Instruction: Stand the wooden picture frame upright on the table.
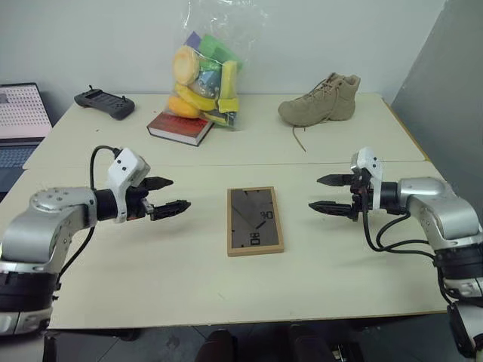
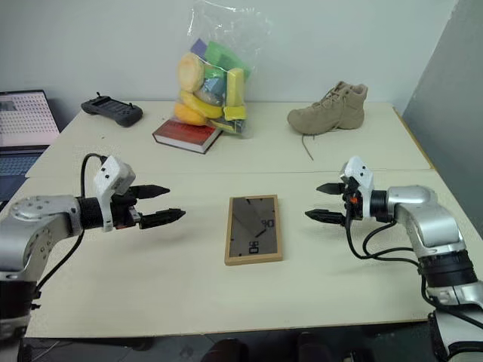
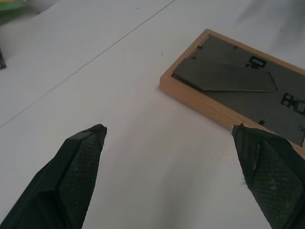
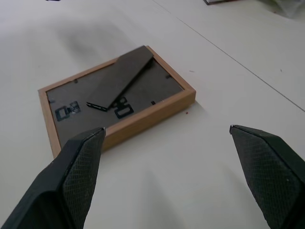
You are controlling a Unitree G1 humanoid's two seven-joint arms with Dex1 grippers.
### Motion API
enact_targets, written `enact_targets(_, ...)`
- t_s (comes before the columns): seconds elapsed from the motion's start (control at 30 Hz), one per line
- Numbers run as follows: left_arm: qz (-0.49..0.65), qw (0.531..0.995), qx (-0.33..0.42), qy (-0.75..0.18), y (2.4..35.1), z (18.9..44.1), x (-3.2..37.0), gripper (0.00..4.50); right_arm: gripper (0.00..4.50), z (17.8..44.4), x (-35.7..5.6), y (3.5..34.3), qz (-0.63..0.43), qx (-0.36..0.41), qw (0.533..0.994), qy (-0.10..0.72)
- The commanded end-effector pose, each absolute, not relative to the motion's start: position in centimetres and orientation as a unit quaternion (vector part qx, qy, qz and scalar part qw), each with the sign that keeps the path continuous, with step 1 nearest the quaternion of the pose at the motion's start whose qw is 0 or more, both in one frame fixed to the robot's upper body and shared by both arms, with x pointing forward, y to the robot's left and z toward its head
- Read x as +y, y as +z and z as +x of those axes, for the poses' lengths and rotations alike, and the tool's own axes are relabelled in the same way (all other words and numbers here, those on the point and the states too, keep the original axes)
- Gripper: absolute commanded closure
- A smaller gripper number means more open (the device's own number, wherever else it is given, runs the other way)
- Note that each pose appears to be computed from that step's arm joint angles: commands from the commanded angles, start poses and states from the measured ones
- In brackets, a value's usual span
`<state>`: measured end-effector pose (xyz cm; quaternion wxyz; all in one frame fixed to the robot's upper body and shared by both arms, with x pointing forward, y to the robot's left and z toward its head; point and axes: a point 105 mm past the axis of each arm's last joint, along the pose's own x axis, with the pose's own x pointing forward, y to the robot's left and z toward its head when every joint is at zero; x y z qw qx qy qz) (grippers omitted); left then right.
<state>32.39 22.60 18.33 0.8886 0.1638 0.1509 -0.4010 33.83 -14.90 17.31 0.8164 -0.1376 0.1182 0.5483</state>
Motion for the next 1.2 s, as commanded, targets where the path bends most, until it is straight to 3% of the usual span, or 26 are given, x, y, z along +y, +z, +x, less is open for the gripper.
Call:
enact_targets(0.03,0.186,0.889,0.135,-0.396,19.4,33.1,22.7,0.0,0.06,34.0,-15.4,17.8,-0.146,0.115,0.815,0.549)
enact_targets(0.23,0.193,0.885,0.124,-0.405,19.4,33.6,22.3,0.0,0.06,33.7,-15.4,17.0,-0.161,0.125,0.808,0.553)
enact_targets(0.3,0.192,0.888,0.119,-0.4,19.3,34.0,22.3,0.36,0.0,33.7,-15.2,16.7,-0.166,0.123,0.806,0.554)
enact_targets(0.43,0.189,0.893,0.12,-0.39,16.5,35.1,20.9,1.32,0.84,36.1,-14.4,14.8,-0.166,0.11,0.843,0.5)
enact_targets(0.63,0.197,0.89,0.121,-0.393,13.1,36.1,18.4,2.83,2.48,37.6,-11.5,13.1,-0.184,0.1,0.852,0.48)
enact_targets(0.83,0.204,0.884,0.116,-0.404,11.6,36.9,15.8,4.33,4.14,37.6,-9.2,11.9,-0.186,0.097,0.845,0.491)
enact_targets(0.9,0.207,0.875,0.124,-0.419,10.9,36.4,15.2,4.5,4.45,37.3,-8.5,11.6,-0.191,0.096,0.838,0.502)
enact_targets(1.2,0.175,0.843,0.206,-0.464,9.3,32.8,15.6,4.5,4.45,36.6,-7.2,11.1,-0.191,0.095,0.827,0.519)
